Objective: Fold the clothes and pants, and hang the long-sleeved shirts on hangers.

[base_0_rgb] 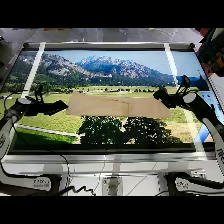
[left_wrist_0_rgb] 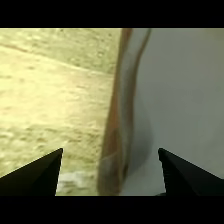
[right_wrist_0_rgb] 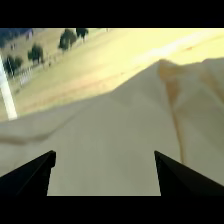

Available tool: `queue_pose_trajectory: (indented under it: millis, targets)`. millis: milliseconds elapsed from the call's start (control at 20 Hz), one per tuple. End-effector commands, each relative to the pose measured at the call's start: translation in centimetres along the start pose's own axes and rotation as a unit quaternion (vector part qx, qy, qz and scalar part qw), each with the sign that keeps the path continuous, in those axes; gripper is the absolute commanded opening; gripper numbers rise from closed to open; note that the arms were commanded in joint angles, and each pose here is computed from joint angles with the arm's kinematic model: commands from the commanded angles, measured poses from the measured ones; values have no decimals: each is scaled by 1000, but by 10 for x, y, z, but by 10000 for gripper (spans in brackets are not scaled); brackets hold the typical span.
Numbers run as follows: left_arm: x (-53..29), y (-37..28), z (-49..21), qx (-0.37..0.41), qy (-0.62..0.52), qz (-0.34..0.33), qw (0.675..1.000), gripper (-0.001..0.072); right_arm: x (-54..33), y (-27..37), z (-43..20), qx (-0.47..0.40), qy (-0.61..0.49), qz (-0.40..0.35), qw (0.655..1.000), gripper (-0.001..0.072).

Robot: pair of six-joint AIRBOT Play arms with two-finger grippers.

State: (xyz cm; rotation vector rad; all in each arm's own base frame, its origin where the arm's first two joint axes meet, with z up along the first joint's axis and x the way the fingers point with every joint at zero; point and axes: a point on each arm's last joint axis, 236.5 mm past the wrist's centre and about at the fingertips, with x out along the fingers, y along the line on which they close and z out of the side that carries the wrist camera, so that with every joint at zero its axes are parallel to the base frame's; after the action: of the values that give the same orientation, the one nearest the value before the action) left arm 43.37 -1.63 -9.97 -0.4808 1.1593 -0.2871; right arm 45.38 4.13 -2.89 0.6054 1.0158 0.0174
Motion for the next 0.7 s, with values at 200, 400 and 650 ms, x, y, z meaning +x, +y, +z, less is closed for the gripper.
queue_pose_trajectory:
  millis: [200,400,650]
  targets:
    - [57,-63,19,92,14,-16,996,454,8,26,-23,-21,96,30,995,647]
    - [52,-118,19,149,29,-51,987,13,19,56,-6,-47,34,45,997,122]
    - [-36,-175,25,228,31,-87,969,12,36,118,-24,-89,1,78,993,14]
